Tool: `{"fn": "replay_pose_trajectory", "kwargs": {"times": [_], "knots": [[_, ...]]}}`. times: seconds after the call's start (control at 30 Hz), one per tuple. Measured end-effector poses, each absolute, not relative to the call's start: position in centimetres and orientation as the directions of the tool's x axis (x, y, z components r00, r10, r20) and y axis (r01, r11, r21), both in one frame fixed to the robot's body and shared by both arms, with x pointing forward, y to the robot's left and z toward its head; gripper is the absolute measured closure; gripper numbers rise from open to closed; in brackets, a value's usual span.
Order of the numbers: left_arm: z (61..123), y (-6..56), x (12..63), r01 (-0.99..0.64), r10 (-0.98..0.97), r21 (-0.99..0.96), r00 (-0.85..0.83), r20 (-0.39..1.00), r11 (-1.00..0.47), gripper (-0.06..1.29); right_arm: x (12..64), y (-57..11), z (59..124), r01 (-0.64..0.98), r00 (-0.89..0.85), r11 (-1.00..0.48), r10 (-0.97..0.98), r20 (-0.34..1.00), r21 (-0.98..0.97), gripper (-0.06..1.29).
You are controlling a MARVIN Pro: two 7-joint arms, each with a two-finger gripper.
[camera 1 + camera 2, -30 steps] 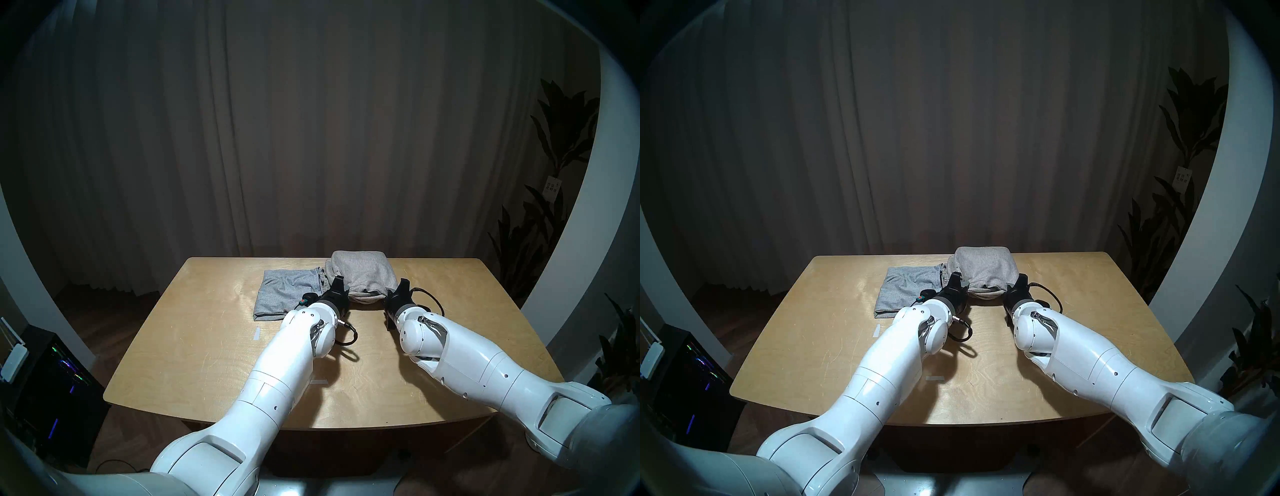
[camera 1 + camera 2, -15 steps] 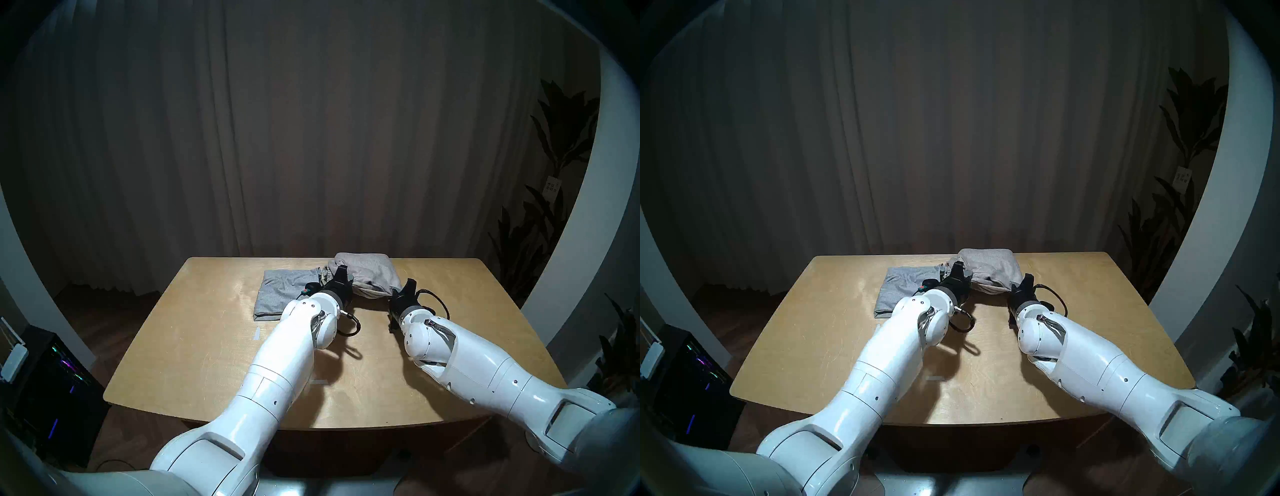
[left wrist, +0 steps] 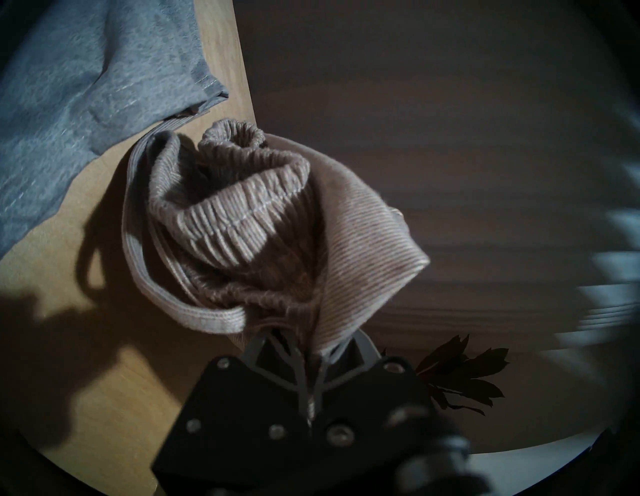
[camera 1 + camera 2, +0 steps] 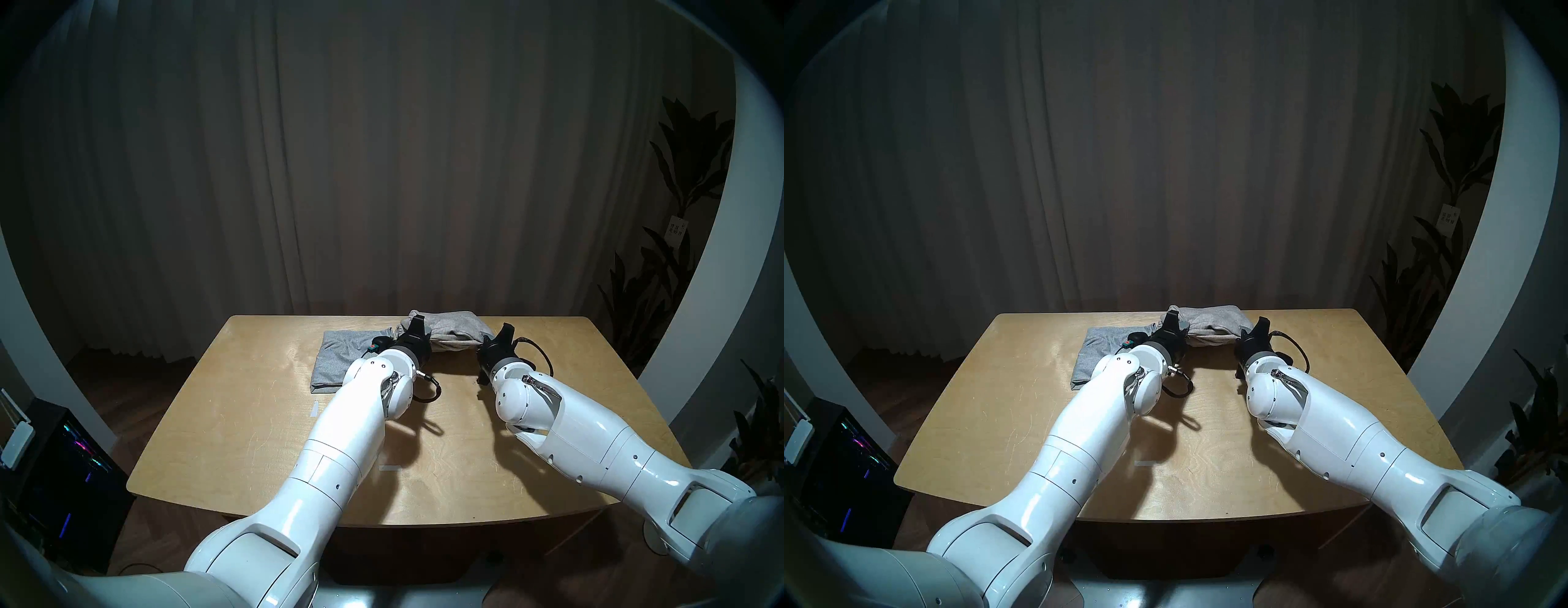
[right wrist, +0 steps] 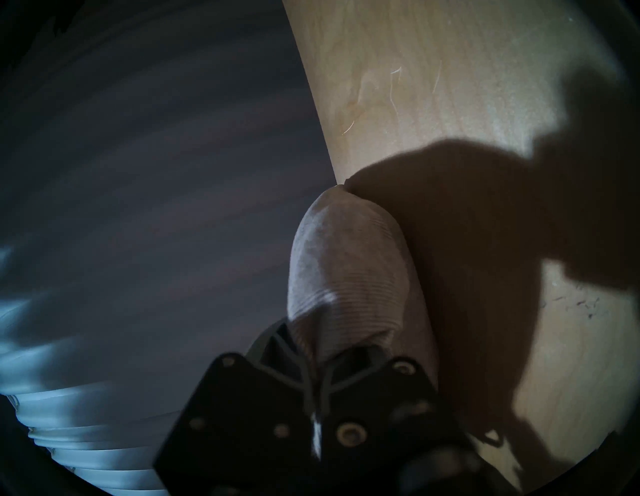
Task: Fold pants twice and stack them
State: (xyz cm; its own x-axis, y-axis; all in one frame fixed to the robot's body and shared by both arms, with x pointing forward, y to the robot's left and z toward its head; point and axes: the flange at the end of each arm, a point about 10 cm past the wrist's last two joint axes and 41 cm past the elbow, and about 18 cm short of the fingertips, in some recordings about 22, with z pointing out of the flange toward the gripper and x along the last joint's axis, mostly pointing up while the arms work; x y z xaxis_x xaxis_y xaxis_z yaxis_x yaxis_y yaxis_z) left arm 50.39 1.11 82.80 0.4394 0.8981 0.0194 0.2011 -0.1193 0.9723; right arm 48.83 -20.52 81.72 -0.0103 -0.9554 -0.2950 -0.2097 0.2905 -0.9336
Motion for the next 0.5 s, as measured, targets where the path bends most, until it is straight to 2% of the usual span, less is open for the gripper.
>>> {"fn": "replay_pose_trajectory", "kwargs": {"times": [0.5], "knots": [[85.6,2.6,52.5,0.160,0.914,0.980,0.402,0.045,-0.119,1.26,50.4,-18.2,84.2,-0.167,-0.006,0.307,-0.951,-0.310,-0.937,1.24]]}}
